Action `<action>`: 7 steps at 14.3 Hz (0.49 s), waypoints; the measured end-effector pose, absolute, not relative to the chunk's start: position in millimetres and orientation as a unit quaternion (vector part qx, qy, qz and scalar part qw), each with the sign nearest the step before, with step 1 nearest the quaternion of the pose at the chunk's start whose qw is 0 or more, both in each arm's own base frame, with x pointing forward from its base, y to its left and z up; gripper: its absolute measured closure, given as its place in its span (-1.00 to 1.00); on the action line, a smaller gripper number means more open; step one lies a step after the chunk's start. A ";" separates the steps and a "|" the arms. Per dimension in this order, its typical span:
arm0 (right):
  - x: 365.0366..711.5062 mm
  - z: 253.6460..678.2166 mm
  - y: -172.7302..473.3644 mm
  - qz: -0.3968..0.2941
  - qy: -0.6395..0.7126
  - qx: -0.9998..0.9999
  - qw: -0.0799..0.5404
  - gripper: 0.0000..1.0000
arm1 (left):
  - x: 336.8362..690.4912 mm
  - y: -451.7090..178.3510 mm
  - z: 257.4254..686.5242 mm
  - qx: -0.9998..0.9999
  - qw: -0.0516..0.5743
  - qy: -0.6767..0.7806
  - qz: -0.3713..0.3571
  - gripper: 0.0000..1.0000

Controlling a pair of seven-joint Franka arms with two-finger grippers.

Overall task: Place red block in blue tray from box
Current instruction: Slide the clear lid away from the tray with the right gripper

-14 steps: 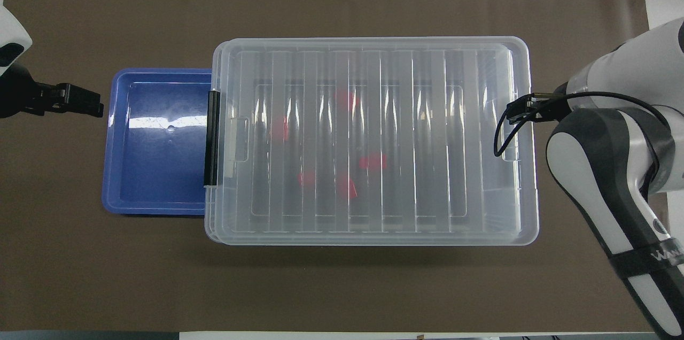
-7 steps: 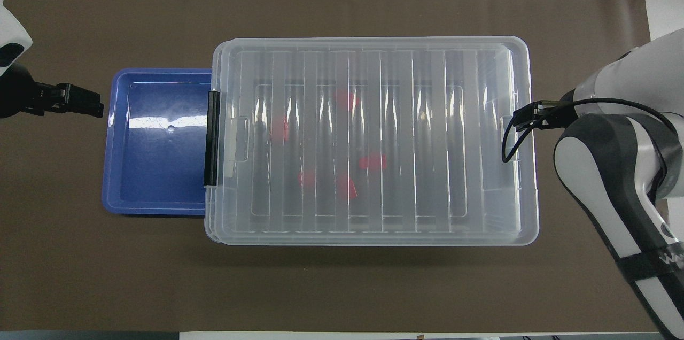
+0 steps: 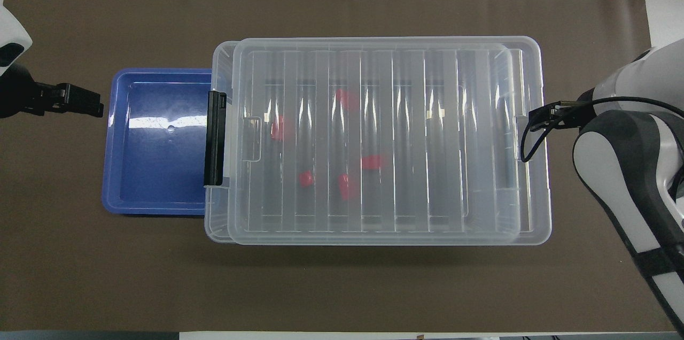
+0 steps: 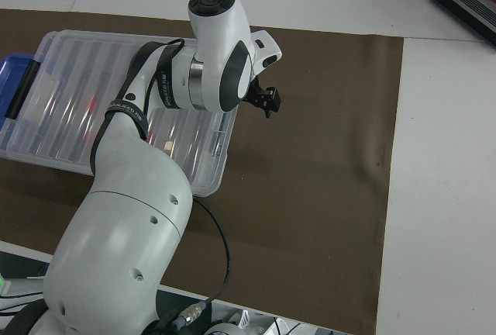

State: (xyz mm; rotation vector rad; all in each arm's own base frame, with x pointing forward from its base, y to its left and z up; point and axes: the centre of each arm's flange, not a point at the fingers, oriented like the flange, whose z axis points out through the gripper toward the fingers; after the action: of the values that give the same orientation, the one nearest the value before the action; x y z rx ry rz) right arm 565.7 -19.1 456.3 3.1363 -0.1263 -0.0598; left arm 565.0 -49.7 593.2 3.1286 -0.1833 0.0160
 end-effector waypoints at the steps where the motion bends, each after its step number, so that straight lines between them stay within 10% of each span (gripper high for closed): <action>1: 565.5 456.5 -25.9 -0.019 -0.037 0.999 0.001 -1.00 | 564.9 -49.7 593.2 0.998 0.004 -0.058 0.005 -1.00; 7: 563.3 457.0 -58.2 -0.017 -0.025 1.000 0.000 -1.00 | 564.9 -50.0 593.2 0.998 0.004 -0.059 0.005 -1.00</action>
State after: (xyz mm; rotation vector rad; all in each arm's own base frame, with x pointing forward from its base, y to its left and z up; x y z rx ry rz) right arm 563.3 -58.2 457.0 3.1403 -0.0801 -0.0536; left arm 564.9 -50.0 593.2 3.1285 -0.1842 0.0155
